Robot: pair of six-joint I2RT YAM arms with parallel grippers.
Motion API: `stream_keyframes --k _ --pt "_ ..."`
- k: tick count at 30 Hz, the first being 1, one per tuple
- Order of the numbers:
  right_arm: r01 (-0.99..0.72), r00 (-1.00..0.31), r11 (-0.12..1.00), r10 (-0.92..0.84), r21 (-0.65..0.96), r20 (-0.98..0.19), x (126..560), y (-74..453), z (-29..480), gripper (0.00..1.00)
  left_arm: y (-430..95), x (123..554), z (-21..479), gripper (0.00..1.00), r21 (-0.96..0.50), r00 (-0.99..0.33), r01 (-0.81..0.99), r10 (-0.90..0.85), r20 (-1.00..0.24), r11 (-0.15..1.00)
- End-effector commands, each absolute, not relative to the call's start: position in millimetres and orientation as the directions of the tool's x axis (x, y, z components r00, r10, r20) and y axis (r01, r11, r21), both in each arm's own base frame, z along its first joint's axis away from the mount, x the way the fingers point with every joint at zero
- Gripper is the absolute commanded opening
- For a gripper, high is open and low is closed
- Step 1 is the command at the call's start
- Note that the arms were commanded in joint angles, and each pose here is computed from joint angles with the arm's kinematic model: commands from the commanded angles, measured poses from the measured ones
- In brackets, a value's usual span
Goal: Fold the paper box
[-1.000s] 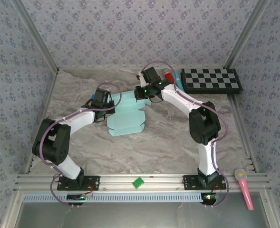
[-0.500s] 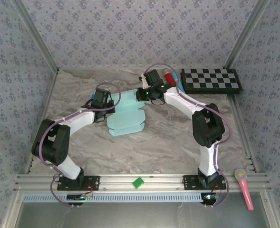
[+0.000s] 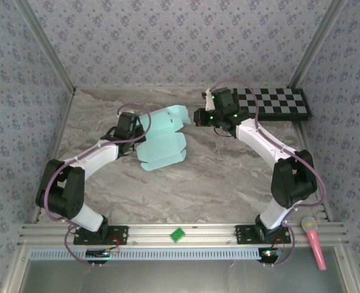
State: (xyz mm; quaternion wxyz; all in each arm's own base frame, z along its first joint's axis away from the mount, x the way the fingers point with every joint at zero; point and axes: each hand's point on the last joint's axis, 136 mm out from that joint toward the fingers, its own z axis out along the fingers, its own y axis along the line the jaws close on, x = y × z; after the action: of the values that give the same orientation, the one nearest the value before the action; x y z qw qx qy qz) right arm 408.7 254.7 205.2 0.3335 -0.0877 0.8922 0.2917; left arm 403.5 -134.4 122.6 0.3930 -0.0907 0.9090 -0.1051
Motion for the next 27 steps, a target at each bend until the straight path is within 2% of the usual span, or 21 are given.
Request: stream_keyframes --k 1,16,24,27 --pt "-0.409 -0.758 0.777 0.002 0.478 -0.652 401 269 204 0.00 -146 410 152 0.00 -0.315 -0.645 -0.045 -0.269 -0.716 0.948" --pt "-0.374 -0.783 0.794 0.006 0.478 -0.622 424 276 177 0.00 -160 398 170 0.00 -0.357 -0.644 0.070 -0.231 -0.729 0.932" --pt "-0.366 -0.773 0.799 0.024 0.476 -0.634 430 274 179 0.00 -164 396 171 0.00 -0.365 -0.647 0.096 -0.220 -0.730 0.926" --pt "-0.376 -0.768 0.791 0.025 0.482 -0.640 431 276 182 0.03 -165 396 169 0.00 -0.366 -0.651 0.097 -0.219 -0.727 0.926"
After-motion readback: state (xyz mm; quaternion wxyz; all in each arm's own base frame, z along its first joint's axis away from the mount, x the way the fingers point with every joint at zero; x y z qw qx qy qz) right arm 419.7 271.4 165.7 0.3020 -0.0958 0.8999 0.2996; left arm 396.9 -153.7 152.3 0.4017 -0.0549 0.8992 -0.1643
